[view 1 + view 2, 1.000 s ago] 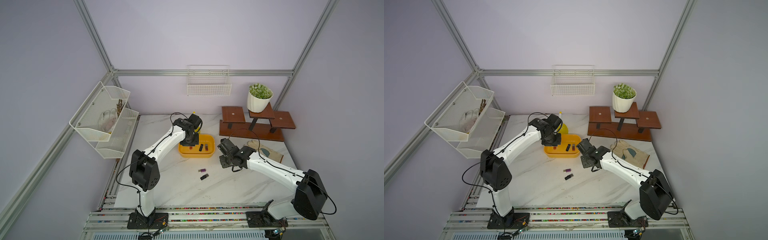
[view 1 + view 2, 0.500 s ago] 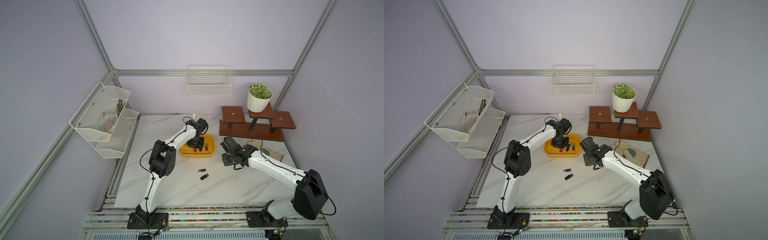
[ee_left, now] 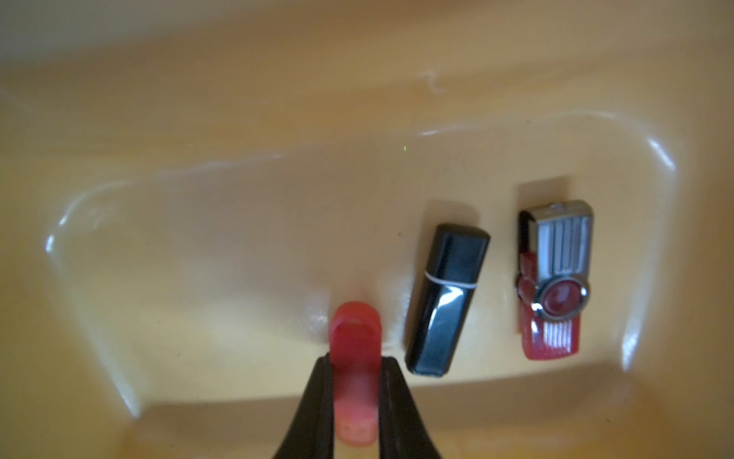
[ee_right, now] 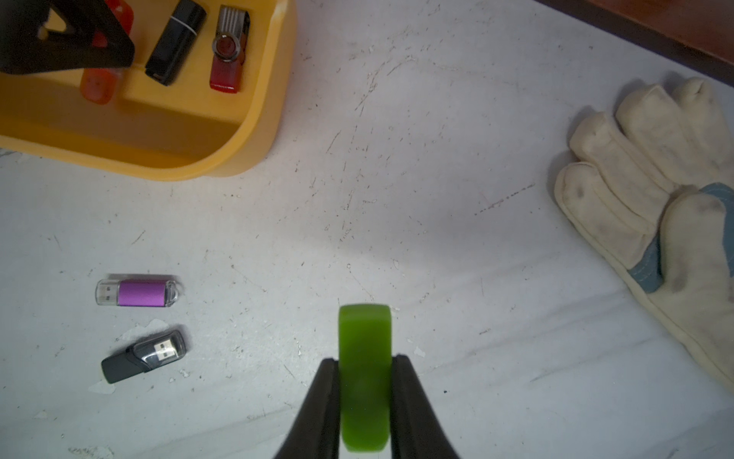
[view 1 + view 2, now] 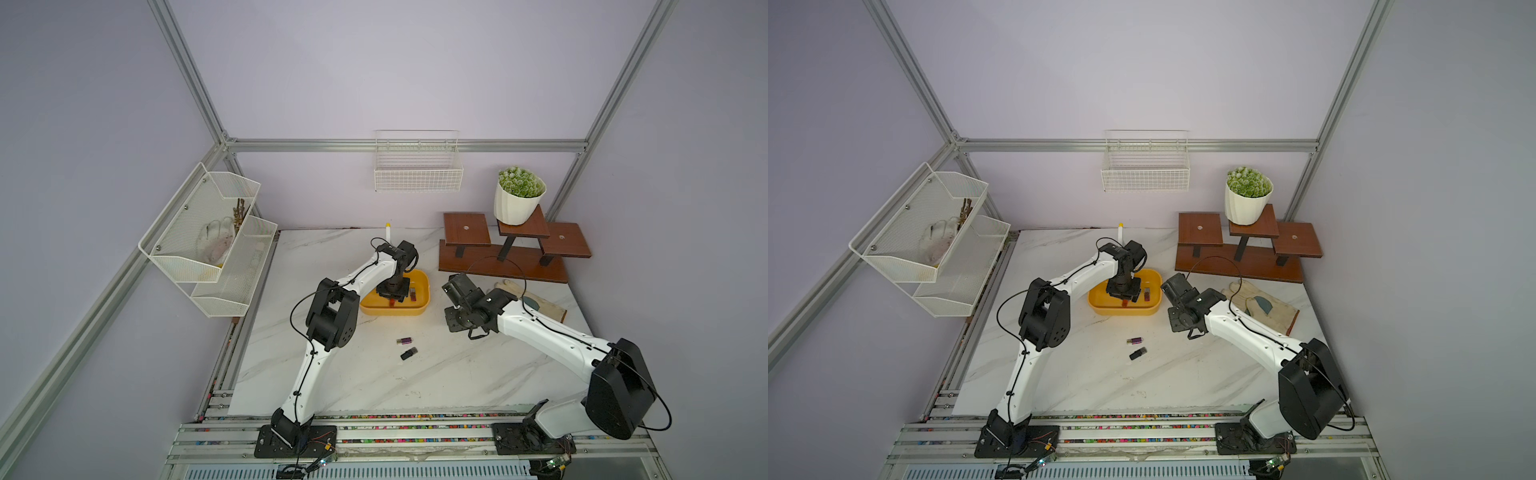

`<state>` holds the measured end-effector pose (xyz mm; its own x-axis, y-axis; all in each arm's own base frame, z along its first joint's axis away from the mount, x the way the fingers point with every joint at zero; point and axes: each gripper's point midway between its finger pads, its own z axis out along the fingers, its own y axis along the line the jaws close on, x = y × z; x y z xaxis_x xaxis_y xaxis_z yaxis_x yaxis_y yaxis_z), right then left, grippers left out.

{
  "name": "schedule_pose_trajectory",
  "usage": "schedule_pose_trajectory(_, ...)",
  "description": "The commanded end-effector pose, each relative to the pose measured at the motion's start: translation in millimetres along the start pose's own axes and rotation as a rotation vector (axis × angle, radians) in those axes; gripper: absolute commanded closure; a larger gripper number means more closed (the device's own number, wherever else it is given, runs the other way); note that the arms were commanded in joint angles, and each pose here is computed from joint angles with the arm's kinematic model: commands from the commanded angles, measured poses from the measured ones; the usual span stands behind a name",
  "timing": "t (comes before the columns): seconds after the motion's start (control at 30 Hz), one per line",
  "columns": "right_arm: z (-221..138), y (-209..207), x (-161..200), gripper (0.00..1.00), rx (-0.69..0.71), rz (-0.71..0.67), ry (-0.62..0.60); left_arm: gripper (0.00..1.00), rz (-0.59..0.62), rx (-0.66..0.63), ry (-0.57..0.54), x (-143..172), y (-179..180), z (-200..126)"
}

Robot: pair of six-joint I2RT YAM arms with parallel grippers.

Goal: Put the usb flash drive into the storage box
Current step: Place the USB flash in the storage box.

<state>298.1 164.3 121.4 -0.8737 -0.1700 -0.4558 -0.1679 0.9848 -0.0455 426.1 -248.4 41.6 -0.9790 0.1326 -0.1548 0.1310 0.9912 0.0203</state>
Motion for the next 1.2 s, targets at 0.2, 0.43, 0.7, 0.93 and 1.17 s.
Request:
schedule_pose_trajectory(0.2, 3.8, -2.5, 6.3, 1.00, 0.002, -0.006, 0.022, 0.71, 0.003, 0.004, -0.050, -15.9, -1.0, -7.2)
schedule_pose_trajectory(0.43, -1.7, -3.0, 2.6, 1.00, -0.002, -0.002, 0.005, 0.67, 0.005, 0.015, -0.068, -18.5, -1.8, -18.2)
schedule_pose_trajectory(0.7, -10.6, 10.3, -27.0, 1.00, -0.042, 0.004, -0.041, 0.55, -0.040, 0.109, -0.184, -40.9, 16.3, -103.1)
schedule_pose_trajectory(0.93, -0.8, 54.1, -73.6, 1.00, -0.170, -0.036, -0.055, 0.47, -0.114, 0.066, -0.311, -32.0, 75.0, -179.5)
schedule_pose_trajectory(1.17, 21.0, 104.2, -116.8, 1.00, -0.276, -0.065, -0.049, 0.45, -0.179, 0.022, -0.297, 9.8, 109.2, -185.1)
